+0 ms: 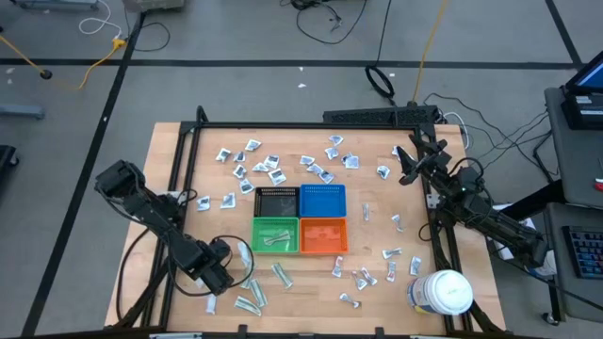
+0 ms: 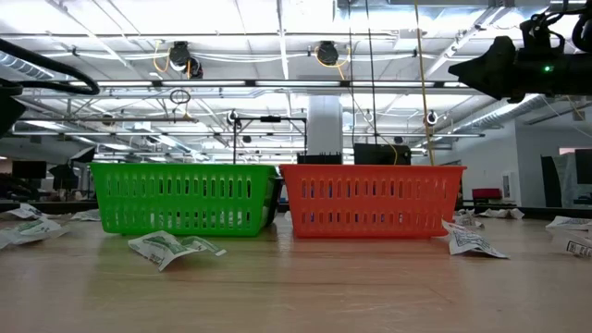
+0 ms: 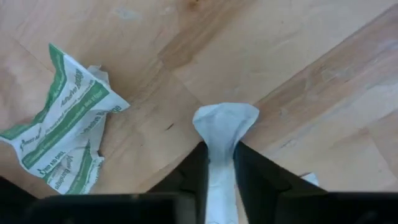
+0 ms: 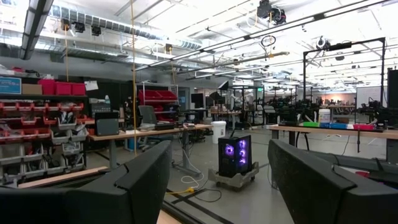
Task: Pick & Place First Aid Supplies
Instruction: Put the bandage into the green bin
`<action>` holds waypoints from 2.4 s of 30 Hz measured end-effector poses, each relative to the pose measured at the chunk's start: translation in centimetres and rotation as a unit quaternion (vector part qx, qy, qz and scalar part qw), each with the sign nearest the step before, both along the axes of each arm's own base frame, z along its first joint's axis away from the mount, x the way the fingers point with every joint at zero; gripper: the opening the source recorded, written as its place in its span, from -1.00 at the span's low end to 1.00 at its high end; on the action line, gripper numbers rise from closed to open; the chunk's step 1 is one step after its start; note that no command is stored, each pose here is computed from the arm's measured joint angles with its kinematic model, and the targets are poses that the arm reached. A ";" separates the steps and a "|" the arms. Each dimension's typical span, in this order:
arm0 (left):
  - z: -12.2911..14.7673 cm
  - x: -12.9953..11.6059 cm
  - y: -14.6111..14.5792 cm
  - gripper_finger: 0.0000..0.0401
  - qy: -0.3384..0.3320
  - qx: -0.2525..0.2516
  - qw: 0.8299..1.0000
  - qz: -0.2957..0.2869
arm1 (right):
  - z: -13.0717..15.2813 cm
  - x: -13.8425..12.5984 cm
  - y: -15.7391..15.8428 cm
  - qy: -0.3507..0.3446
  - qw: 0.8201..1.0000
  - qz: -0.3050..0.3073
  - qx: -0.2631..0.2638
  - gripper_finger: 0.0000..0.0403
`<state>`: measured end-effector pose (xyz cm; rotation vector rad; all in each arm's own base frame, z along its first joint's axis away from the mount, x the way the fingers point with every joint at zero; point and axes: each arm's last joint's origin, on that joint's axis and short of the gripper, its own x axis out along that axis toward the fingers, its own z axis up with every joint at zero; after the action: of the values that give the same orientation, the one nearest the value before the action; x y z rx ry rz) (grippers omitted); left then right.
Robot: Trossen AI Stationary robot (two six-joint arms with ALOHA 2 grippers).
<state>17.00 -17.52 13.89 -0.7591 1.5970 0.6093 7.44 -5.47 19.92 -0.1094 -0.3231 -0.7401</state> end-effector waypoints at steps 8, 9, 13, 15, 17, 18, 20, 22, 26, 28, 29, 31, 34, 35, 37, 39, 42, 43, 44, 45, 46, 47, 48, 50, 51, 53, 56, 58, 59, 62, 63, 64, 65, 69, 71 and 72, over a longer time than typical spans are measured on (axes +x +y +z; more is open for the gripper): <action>1.2 -0.3 0.5 -0.96 0.010 -0.044 0.998 -0.046 | 0.0 0.0 0.0 0.000 1.000 0.000 0.000 0.31; 1.7 -0.4 0.8 -0.95 0.009 -0.045 0.998 -0.048 | 0.0 0.0 0.0 0.000 1.000 0.000 0.000 0.30; 3.4 -0.7 1.8 -0.98 -0.007 -0.057 0.997 -0.050 | 0.0 0.0 0.0 0.000 1.000 0.000 0.000 0.31; 4.2 -1.0 2.3 -0.97 -0.017 -0.061 0.997 -0.053 | 0.0 0.0 0.0 0.000 1.000 0.000 0.000 0.31; 5.0 -1.4 2.7 -0.97 -0.026 -0.065 0.996 -0.057 | 0.0 0.0 0.0 0.000 1.000 0.000 0.000 0.31; 5.4 -1.5 2.9 -0.98 -0.033 -0.069 0.995 -0.060 | 0.0 0.0 0.0 0.000 1.000 0.000 0.000 0.31; 6.1 -1.9 3.2 -0.98 -0.044 -0.077 0.994 -0.068 | 0.0 0.0 0.0 0.000 1.000 0.000 0.000 0.31; 6.7 -2.2 3.5 -0.98 -0.051 -0.083 0.993 -0.069 | 0.0 0.0 0.0 0.000 1.000 0.000 0.000 0.31; 7.5 -2.8 4.0 -0.99 -0.059 -0.088 0.992 -0.068 | 0.0 0.0 0.0 0.000 1.000 0.000 0.000 0.31; 7.8 -3.0 4.3 -0.99 -0.067 -0.087 0.992 -0.068 | 0.0 0.0 0.0 0.000 1.000 0.000 0.000 0.31; 8.0 -3.1 4.4 -0.99 -0.070 -0.084 0.992 -0.067 | 0.0 0.0 0.0 0.000 1.000 0.000 0.000 0.31; 8.1 -3.2 4.9 -0.99 -0.066 -0.078 0.993 -0.059 | 0.0 0.0 0.0 0.000 1.000 0.000 0.000 0.31; 8.1 -2.7 5.6 -0.99 -0.067 -0.075 0.993 -0.063 | 0.0 0.0 0.0 0.000 1.000 0.000 0.000 0.31; 8.1 -2.4 6.0 -0.99 -0.071 -0.074 0.993 -0.065 | 0.0 0.0 0.0 0.000 1.000 0.000 0.000 0.31; 8.2 -1.5 6.6 -0.99 -0.079 -0.073 0.991 -0.075 | 0.0 0.0 0.0 0.000 1.000 0.000 0.000 0.31; 8.3 -0.6 7.2 -0.99 -0.085 -0.069 0.990 -0.086 | 0.0 0.0 0.0 0.000 1.000 0.000 0.000 0.31; 8.6 0.8 8.1 -1.00 -0.084 -0.060 0.989 -0.109 | 0.0 0.0 0.0 0.000 1.000 0.000 0.000 0.31; 8.6 1.3 8.4 -1.00 -0.083 -0.057 0.988 -0.118 | 0.0 0.0 0.0 0.000 1.000 0.000 0.000 0.31; 8.7 1.8 8.6 -1.00 -0.083 -0.056 0.987 -0.128 | 0.0 0.0 0.0 0.000 1.000 0.000 0.000 0.31; 8.7 2.4 8.9 -1.00 -0.083 -0.054 0.986 -0.138 | 0.0 0.0 0.0 0.000 1.000 0.000 0.000 0.31; 8.8 2.9 9.1 -1.00 -0.083 -0.053 0.984 -0.147 | 0.0 0.0 0.0 0.000 1.000 0.000 0.000 0.31; 8.9 3.5 9.3 -1.00 -0.086 -0.052 0.982 -0.158 | 0.0 0.0 0.0 0.000 1.000 0.000 0.000 0.31; 9.0 4.0 9.5 -1.00 -0.087 -0.051 0.981 -0.168 | 0.0 0.0 0.0 0.000 1.000 0.000 0.000 0.31; 9.1 5.1 9.8 -1.00 -0.086 -0.049 0.977 -0.189 | 0.0 0.0 0.0 0.000 1.000 0.000 0.000 0.31; 9.2 5.7 9.9 -1.00 -0.085 -0.048 0.975 -0.199 | 0.0 0.0 0.0 0.000 1.000 0.000 0.000 0.31; 9.4 6.9 10.2 -1.00 -0.086 -0.046 0.971 -0.220 | 0.0 0.0 0.0 0.000 1.000 0.000 0.000 0.31; 9.7 8.7 10.5 -1.00 -0.087 -0.037 0.964 -0.250 | 0.0 0.0 0.0 0.000 1.000 0.000 0.000 0.31; 10.0 10.1 10.7 -1.00 -0.089 -0.033 0.959 -0.267 | 0.0 0.0 0.0 0.000 1.000 0.000 0.000 0.31; 10.1 10.7 10.8 -1.00 -0.089 -0.032 0.957 -0.275 | 0.0 0.0 0.0 0.000 1.000 0.000 0.000 0.31; 10.3 12.6 11.2 -1.00 -0.093 -0.029 0.951 -0.294 | 0.0 0.0 0.0 0.000 1.000 0.000 0.000 0.31; 10.3 13.2 11.2 -1.00 -0.095 -0.029 0.949 -0.300 | 0.0 0.0 0.0 0.000 1.000 0.000 0.000 0.31; 10.4 13.7 11.3 -1.00 -0.097 -0.028 0.947 -0.306 | 0.0 0.0 0.0 0.000 1.000 0.000 0.000 0.31; 10.5 14.3 11.4 -1.00 -0.100 -0.026 0.945 -0.310 | 0.0 0.0 0.0 0.000 1.000 0.000 0.000 0.31; 10.7 15.7 11.7 -1.00 -0.106 -0.020 0.940 -0.323 | 0.0 0.0 0.0 0.000 1.000 0.000 0.000 0.31; 10.7 16.3 11.8 -1.00 -0.110 -0.015 0.938 -0.327 | 0.0 0.0 0.0 0.000 1.000 0.000 0.000 0.31; 10.6 16.5 11.8 -1.00 -0.110 -0.010 0.938 -0.329 | 0.0 0.0 0.0 0.000 1.000 0.000 0.000 0.31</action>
<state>33.48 -5.72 24.49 -0.2551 1.5268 0.0177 7.44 -5.47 19.92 -0.1094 -0.3231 -0.7401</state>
